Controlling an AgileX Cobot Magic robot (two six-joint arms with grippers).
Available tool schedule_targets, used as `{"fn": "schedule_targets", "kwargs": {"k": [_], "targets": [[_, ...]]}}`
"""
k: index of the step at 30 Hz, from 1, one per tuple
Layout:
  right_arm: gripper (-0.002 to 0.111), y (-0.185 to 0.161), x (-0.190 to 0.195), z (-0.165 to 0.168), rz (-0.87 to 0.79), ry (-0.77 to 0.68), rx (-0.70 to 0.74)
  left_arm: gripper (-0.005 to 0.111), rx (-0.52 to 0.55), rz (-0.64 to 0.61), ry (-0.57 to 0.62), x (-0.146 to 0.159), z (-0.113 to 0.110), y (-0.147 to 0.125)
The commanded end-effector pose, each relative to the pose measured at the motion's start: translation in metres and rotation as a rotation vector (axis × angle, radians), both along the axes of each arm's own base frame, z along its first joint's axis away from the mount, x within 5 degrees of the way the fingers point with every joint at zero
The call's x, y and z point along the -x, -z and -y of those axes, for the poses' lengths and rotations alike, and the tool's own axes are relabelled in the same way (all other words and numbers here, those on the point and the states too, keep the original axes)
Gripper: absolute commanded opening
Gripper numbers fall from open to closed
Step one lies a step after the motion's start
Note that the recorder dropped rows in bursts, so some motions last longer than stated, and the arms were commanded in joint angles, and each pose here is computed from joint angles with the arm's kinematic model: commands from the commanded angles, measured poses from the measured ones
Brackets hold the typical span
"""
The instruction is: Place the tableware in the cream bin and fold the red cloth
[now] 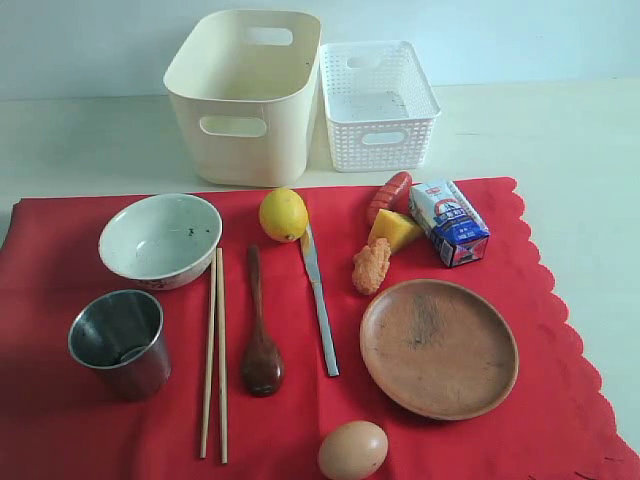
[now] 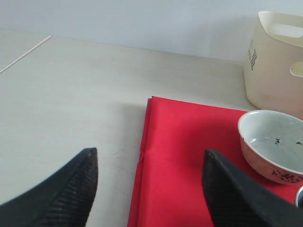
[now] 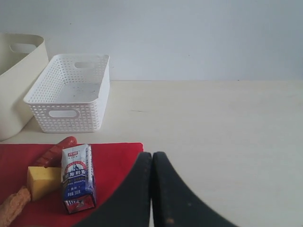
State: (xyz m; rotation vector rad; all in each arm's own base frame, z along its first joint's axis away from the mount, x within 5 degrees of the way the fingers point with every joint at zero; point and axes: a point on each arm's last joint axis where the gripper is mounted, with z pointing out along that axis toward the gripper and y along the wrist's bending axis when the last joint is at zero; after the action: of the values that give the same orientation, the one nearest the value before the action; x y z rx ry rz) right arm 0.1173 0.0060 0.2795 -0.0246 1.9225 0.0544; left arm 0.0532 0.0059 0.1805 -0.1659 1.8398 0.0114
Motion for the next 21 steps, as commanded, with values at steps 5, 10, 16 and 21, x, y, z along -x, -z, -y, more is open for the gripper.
{"fn": "schedule_targets", "kwargs": {"k": [5, 10, 16, 21], "targets": [[0.0, -0.008, -0.023, -0.001, 0.002, 0.0, -0.001, 0.062, -0.011, 0.011, 0.0, 0.0, 0.0, -0.001], [0.0, -0.006, -0.031, -0.001, -0.003, 0.001, 0.0, 0.062, -0.011, 0.011, 0.0, 0.0, 0.0, -0.001], [0.0, -0.005, -0.032, -0.001, -0.01, 0.001, 0.0, 0.062, -0.011, 0.011, 0.0, 0.0, 0.0, -0.001], [0.0, -0.005, -0.032, -0.001, -0.01, 0.001, 0.0, 0.062, -0.011, 0.011, 0.0, 0.0, 0.0, -0.001]]}}
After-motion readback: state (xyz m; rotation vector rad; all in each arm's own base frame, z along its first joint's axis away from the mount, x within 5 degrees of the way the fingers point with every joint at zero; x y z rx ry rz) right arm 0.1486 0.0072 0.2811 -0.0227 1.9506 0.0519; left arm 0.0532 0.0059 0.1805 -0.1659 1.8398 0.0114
